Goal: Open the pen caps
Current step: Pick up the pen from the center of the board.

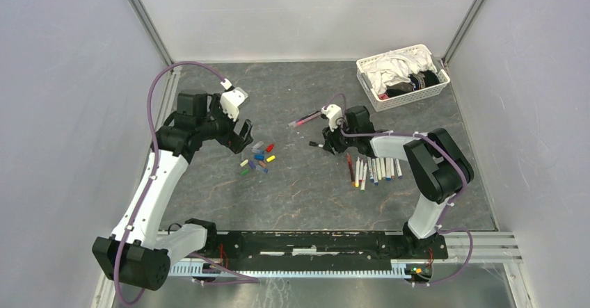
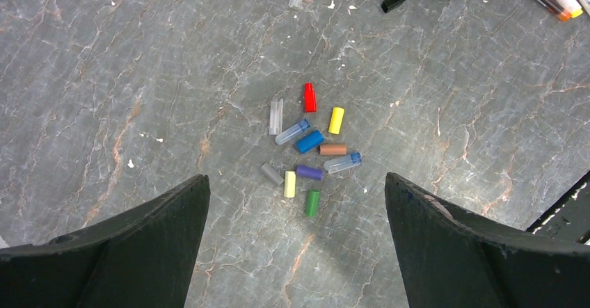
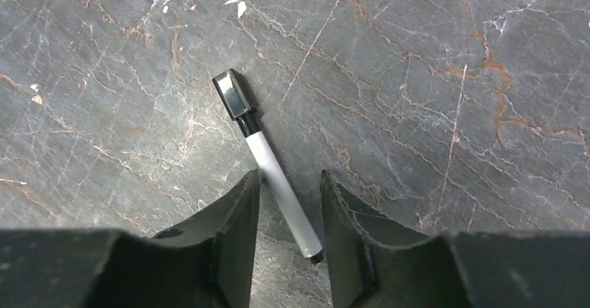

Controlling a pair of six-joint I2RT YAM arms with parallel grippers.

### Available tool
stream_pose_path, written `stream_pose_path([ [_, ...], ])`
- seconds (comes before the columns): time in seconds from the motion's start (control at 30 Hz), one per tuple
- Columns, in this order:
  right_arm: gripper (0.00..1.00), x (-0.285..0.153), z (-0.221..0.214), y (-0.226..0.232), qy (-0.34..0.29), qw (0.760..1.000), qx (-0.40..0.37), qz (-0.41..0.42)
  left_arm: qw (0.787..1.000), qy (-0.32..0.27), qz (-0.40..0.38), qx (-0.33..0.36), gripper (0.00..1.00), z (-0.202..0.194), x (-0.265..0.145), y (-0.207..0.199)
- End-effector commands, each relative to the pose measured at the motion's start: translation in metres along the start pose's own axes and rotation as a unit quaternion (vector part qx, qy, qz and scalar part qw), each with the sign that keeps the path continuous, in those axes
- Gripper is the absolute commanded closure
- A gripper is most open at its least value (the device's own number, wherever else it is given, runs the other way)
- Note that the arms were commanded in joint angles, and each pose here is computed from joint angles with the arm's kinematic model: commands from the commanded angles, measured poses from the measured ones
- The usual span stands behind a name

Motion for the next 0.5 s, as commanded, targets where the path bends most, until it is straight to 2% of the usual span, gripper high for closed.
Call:
stream_pose_path([
  [0.0, 0.6, -0.004, -0.016, 0.011, 0.014, 1.0, -0.01, 0.004, 0.999, -0.009, -0.014, 0.027, 0.0, 0.001, -0.006, -0.004],
  [0.13, 0.65, -0.005, -0.022, 0.038, 0.017, 0.999, -0.03, 0.023, 0.999, 0.001, -0.035, 0.026, 0.0, -0.003, -0.002, -0.006],
  [0.23, 0.73, -0.003, -0.021, 0.049, 0.019, 0.999, -0.038, 0.025, 0.998, 0.015, -0.055, 0.027, 0.0, -0.01, 0.005, -0.008],
  [0.37, 0.84, -0.008, -0.01, 0.055, -0.013, 0.999, -0.033, 0.028, 0.996, 0.039, -0.08, 0.031, 0.0, -0.025, 0.015, -0.009],
  [0.47, 0.99, -0.017, 0.006, 0.062, -0.058, 0.997, -0.029, 0.052, 0.992, 0.056, -0.106, 0.035, 0.0, -0.038, 0.023, -0.011],
])
Point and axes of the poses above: each gripper's point midway between its finger pads, its own x axis out along the fingers, its own y axis along the line the jaws close on, z = x × y, the point moved 7 cm from there along -x, back along the fingers, and after that the axes turned 13 degrees about -x, right-handed, at the moved point
